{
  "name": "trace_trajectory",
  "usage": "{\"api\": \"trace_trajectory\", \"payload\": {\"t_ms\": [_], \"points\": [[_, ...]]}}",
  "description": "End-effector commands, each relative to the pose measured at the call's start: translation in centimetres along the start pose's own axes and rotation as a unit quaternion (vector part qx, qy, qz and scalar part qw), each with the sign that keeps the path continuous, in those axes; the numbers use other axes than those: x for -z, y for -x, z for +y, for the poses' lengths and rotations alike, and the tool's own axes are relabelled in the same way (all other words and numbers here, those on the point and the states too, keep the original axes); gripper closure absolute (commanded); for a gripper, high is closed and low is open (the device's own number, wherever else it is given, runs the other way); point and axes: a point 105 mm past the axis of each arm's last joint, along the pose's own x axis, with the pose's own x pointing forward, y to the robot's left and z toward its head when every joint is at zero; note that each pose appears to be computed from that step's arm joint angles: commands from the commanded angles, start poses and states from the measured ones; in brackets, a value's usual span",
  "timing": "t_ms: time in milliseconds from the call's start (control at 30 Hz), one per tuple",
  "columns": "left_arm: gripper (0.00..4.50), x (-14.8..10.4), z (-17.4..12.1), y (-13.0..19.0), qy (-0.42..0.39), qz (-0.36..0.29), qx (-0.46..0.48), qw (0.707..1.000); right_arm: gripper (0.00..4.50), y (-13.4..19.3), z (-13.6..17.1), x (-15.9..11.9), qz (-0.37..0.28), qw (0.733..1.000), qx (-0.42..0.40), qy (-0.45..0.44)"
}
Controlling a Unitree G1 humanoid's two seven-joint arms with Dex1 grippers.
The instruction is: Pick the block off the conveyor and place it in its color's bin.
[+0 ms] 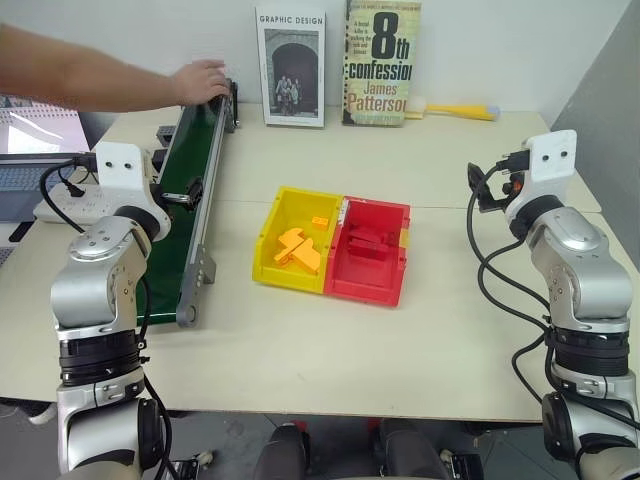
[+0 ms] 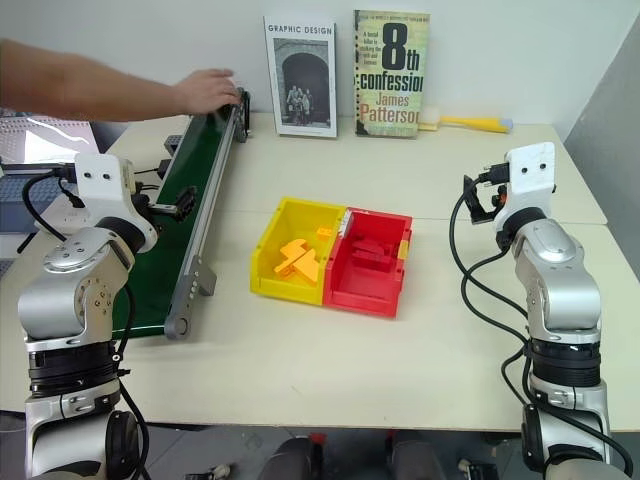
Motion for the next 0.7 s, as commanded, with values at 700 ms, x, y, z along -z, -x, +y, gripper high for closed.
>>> {"api": "trace_trajectory", "payload": {"t_ms": [700], "points": [[0.03,-0.8,2.1,0.6,0.058,-0.055,-0.083,0.993,0.0,1.4,7.0,-5.2,-0.09,0.952,-0.29,-0.029]]}}
